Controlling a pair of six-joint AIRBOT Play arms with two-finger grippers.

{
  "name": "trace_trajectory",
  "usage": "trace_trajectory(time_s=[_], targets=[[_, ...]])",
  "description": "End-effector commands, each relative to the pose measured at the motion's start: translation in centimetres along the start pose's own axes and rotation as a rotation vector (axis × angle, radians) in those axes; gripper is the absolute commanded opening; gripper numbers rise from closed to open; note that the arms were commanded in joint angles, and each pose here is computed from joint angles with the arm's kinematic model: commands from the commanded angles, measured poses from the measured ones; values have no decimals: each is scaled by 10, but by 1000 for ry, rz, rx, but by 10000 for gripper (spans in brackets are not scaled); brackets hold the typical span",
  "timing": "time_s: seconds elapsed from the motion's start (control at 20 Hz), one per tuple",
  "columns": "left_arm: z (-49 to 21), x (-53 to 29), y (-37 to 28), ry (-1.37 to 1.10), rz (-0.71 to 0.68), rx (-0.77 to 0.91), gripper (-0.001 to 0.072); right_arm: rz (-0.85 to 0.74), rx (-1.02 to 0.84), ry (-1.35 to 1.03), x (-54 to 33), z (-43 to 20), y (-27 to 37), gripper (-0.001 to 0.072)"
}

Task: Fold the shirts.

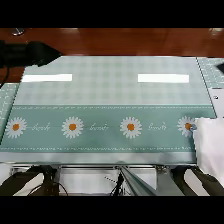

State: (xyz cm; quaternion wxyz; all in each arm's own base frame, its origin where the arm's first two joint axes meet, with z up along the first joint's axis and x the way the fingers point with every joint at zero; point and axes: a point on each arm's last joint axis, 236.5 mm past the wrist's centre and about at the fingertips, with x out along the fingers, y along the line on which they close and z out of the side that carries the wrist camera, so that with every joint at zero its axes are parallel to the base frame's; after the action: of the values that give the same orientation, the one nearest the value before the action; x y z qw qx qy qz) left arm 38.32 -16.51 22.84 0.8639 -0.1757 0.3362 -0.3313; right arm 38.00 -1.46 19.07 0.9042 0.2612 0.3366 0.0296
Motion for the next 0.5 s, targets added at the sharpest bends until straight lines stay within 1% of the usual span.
trace_trajectory(time_s=[0.0,0.1,0.15,0.25,0.35,0.45], targets=[[-28,30,19,144,136,74,18,55,-293,167,78,-69,78,19],[-88,45,75,270,300,-23,19,-85,-337,352,108,-117,48,19],[-113,49,94,311,341,-62,19,-161,-331,444,114,-135,25,19],[-146,51,118,358,378,-107,19,-274,-308,560,118,-153,-13,19],[-150,50,126,358,390,-123,19,-299,-277,586,117,-155,-25,19],[-148,50,127,350,392,-120,20,-307,-284,579,116,-153,-28,19]])
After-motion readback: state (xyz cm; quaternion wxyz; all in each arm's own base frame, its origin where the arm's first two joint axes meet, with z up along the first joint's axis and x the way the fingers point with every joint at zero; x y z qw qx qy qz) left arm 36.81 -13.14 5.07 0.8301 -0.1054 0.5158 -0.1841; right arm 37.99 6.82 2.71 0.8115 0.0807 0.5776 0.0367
